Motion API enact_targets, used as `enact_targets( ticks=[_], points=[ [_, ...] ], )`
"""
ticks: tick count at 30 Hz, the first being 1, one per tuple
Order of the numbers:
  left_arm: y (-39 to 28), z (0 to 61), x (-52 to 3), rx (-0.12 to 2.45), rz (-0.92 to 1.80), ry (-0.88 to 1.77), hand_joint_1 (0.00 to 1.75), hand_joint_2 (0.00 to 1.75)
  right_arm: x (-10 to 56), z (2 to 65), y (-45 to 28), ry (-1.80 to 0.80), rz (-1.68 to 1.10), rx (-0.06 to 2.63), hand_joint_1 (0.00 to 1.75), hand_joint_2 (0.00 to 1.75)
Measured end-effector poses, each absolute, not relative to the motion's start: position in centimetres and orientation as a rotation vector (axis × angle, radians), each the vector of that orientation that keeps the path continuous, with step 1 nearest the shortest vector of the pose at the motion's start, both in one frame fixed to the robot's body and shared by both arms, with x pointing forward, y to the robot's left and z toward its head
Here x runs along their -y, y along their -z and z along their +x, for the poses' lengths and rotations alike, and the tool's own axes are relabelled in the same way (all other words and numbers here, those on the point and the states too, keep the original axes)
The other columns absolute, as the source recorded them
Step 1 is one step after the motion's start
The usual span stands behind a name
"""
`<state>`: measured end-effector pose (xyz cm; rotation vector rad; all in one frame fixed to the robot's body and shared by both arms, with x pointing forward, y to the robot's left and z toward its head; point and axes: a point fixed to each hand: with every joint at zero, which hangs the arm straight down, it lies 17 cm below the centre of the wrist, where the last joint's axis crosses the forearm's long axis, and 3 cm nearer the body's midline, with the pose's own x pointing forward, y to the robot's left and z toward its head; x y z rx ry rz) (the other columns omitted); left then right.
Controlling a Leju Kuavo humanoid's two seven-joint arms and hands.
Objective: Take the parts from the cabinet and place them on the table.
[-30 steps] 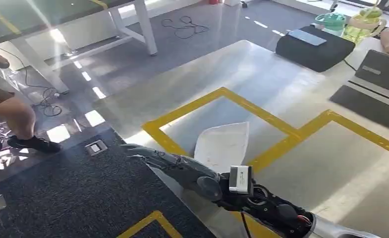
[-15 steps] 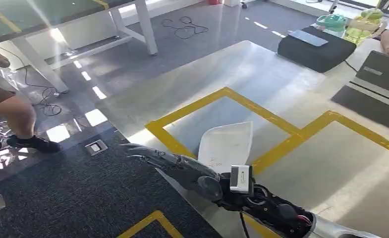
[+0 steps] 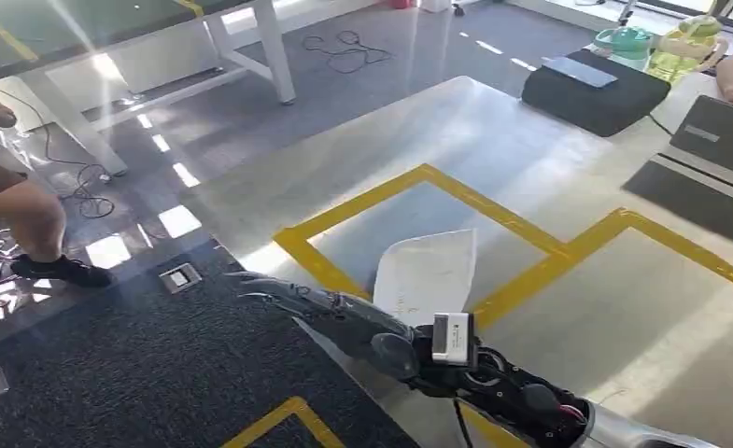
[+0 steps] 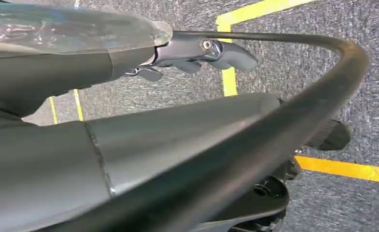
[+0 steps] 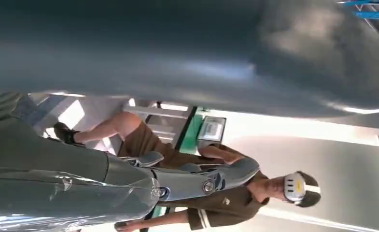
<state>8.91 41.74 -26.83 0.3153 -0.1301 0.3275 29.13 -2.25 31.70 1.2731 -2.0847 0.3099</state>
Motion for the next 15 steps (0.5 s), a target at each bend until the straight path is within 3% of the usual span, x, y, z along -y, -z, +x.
enact_targets(
  ticks=[15],
  points=[
    [26.8, 9.0, -41.83, 0.131, 0.316, -0.325, 0.0, 0.0, 2.3, 28.8, -31.85, -0.317, 1.277, 2.089, 0.0, 0.0]
  ],
)
